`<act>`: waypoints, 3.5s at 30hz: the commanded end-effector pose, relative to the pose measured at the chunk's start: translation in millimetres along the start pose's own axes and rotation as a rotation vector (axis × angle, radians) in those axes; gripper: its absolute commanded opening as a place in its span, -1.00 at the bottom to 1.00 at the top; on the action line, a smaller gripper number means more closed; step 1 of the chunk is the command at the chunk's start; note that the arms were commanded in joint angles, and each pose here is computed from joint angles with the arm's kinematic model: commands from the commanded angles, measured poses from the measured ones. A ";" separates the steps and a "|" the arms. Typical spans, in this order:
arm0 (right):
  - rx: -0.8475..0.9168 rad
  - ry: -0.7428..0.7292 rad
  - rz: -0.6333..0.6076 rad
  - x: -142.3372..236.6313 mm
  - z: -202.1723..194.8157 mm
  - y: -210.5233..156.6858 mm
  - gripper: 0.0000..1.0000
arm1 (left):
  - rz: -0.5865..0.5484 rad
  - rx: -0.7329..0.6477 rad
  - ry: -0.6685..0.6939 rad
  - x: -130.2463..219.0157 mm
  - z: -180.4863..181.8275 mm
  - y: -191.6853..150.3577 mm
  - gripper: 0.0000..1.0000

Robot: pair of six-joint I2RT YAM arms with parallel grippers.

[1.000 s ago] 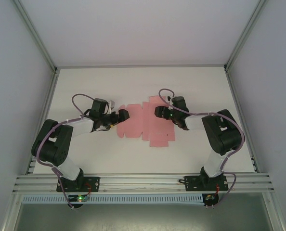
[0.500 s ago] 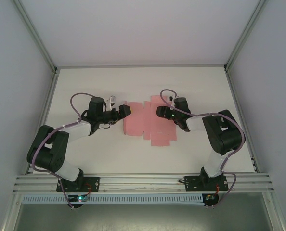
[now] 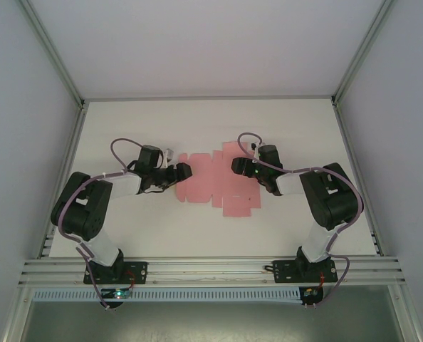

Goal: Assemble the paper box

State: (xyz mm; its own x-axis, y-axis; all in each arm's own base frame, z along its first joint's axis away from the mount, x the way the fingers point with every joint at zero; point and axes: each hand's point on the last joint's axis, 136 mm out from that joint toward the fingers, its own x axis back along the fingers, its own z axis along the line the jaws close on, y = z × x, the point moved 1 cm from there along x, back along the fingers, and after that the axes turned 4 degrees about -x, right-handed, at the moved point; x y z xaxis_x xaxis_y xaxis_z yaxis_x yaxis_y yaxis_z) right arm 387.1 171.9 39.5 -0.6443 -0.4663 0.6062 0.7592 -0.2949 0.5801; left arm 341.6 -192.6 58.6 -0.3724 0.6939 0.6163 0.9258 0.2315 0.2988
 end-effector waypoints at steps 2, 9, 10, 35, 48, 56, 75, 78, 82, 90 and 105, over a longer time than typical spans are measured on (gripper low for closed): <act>-0.141 -0.151 0.302 9.3 -48.2 -89.9 0.45 | 0.029 -0.021 0.035 -3.7 3.3 -5.9 0.22; -0.132 -0.151 0.299 8.8 -48.9 -87.3 0.45 | -0.007 -0.095 -0.005 4.1 -17.3 5.9 -0.90; -0.124 -0.143 0.297 8.8 -47.2 -86.2 0.45 | -0.014 -0.109 -0.015 5.6 -22.4 8.2 -1.00; 0.187 0.400 -0.268 177.0 54.7 26.6 0.93 | -0.399 -0.540 -0.402 155.2 -173.3 -8.6 -1.00; 0.227 0.642 -0.223 188.2 91.0 31.6 0.70 | -0.447 -0.578 -0.509 186.6 -197.9 -21.4 -1.00; 0.198 0.684 -0.234 190.8 101.7 51.8 0.23 | -0.468 -0.565 -0.468 183.8 -189.1 -20.3 -1.00; 0.253 0.727 -0.244 207.3 113.0 69.1 -0.57 | -0.553 -0.479 -0.332 183.9 -158.2 -15.2 -1.00; 0.269 0.751 -0.236 210.9 117.5 65.0 -0.59 | -0.563 -0.472 -0.332 184.0 -158.1 -13.1 -1.00; 0.297 0.787 -0.209 214.1 124.5 54.5 -0.58 | -0.583 -0.436 -0.324 183.8 -155.3 -8.2 -1.00; 0.330 0.774 -0.187 215.3 128.8 42.0 -0.60 | -0.598 -0.421 -0.319 183.0 -154.1 -4.4 -1.00; 0.335 0.704 -0.168 200.5 128.6 44.7 -0.85 | -0.580 -0.435 -0.332 182.6 -153.9 -10.8 -1.00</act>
State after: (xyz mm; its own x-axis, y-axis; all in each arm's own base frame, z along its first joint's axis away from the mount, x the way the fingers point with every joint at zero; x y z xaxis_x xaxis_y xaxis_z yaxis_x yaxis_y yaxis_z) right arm 275.6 171.6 245.8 -0.4336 -0.8977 0.0778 0.5696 -0.2062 0.7957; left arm 258.5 -171.2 267.1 -0.6901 0.7170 0.0981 0.4967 0.3707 0.7848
